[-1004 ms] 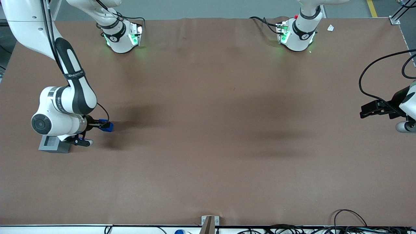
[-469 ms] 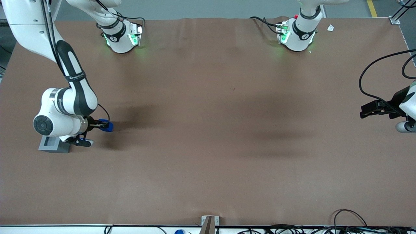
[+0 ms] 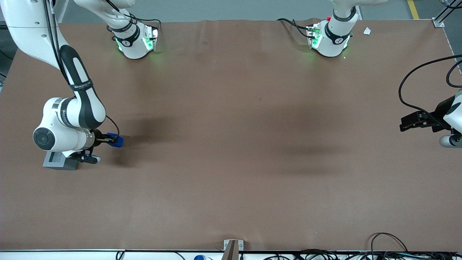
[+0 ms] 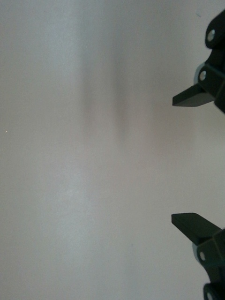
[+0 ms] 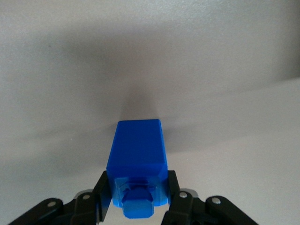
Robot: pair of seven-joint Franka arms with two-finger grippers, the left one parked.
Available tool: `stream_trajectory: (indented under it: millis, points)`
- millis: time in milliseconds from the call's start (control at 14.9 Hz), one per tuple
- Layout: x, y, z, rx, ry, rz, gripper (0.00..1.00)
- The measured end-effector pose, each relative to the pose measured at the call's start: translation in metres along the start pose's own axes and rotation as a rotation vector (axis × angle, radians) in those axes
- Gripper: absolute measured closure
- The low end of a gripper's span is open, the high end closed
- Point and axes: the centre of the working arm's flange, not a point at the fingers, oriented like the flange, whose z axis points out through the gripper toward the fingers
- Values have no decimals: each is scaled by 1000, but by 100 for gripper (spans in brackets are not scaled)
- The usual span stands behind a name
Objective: Insert blue part into gray base with right arm
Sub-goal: 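Lift the blue block and carry it over the gray base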
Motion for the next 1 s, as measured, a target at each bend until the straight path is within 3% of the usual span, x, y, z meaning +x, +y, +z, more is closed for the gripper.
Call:
stream_trajectory:
  millis: [201, 469, 803, 1004]
  points:
    - [1, 1, -2, 0, 0, 1, 49]
    - [6, 12, -36, 2, -47, 17, 49]
    - [18, 43, -92, 7, -4, 2, 49]
    - [17, 64, -123, -29, -23, 7, 49]
